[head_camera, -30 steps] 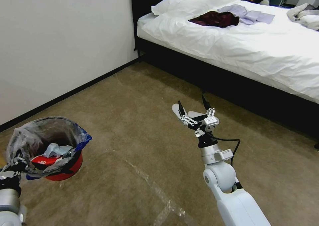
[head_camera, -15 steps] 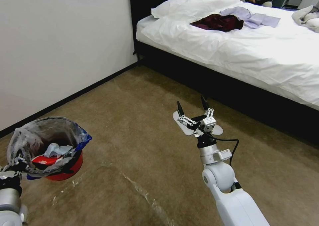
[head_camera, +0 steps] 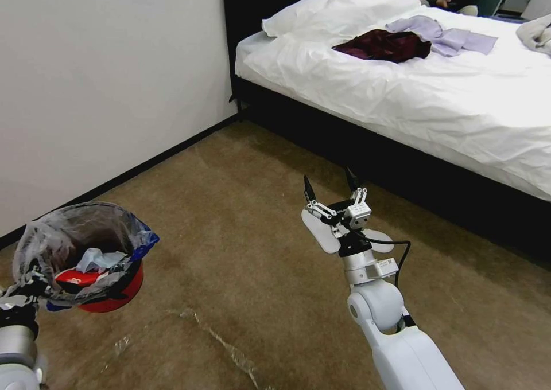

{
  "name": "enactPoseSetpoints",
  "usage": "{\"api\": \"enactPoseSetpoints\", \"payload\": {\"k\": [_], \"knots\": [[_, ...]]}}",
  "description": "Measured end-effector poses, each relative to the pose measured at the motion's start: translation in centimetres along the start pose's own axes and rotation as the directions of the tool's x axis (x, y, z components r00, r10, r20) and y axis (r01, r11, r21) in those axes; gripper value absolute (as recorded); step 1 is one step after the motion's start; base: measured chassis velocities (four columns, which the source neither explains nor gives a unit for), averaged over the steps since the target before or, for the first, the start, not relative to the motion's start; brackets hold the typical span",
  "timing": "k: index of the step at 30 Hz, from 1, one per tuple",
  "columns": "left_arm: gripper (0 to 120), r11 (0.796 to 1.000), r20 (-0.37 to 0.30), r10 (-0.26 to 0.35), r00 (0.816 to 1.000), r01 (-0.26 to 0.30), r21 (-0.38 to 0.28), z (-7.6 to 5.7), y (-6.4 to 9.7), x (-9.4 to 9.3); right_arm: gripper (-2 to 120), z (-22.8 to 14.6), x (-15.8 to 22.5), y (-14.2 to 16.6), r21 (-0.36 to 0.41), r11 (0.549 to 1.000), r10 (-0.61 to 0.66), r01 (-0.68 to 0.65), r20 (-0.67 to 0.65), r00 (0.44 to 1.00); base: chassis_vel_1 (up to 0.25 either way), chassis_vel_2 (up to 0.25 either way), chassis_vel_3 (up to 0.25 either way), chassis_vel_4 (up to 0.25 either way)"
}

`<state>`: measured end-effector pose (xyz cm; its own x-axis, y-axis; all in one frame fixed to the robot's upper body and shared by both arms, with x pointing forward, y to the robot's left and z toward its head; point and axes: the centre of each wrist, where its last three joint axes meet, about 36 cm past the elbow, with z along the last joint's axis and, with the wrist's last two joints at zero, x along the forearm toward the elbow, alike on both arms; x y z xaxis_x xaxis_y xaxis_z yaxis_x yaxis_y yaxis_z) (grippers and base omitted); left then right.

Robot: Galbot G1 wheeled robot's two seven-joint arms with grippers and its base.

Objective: Pick up the trash bin and place the garbage on the floor into it.

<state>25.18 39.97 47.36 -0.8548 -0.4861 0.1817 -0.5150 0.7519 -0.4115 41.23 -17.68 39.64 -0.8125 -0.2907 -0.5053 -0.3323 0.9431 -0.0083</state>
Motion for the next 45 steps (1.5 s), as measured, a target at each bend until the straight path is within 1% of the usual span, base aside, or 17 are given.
{"api": "enactPoseSetpoints", "payload": {"k": [10,17,22,28,38,45], "knots": [[4,1.0,-0.003,0.004,1.0,-0.004,-0.001,0.1,-0.1,-0.1,100,0.1,-0.1,0.7,-0.007,1.0,0.001,-0.001,-0.019,1.0,-0.046,0.048,0.036,-0.044],[4,1.0,-0.008,0.007,1.0,-0.007,-0.002,0.2,-0.1,-0.1,100,0.3,-0.3,1.7,-0.009,0.999,-0.034,0.034,-0.03,0.999,0.0,0.0,0.0,0.0],[4,1.0,-0.013,0.005,1.0,-0.006,-0.004,0.3,-0.1,0.0,100,0.7,-0.5,3.0,-0.021,0.997,-0.073,0.073,-0.037,0.997,0.0,0.0,0.0,0.0],[4,1.0,-0.022,0.007,1.0,-0.008,-0.003,0.5,-0.2,0.1,100,1.1,-0.3,3.3,-0.025,0.997,-0.073,0.072,-0.046,0.996,-0.034,0.038,0.028,-0.045],[4,1.0,-0.023,0.01,1.0,-0.01,-0.001,0.7,-0.4,0.0,100,1.2,0.2,3.1,-0.02,0.998,-0.066,0.065,-0.049,0.997,-0.061,0.053,0.055,-0.058],[4,1.0,-0.026,0.012,1.0,-0.012,0.0,0.8,-0.3,0.0,100,1.4,0.3,3.7,-0.025,0.998,-0.061,0.06,-0.055,0.997,0.0,0.0,0.0,0.0]]}}
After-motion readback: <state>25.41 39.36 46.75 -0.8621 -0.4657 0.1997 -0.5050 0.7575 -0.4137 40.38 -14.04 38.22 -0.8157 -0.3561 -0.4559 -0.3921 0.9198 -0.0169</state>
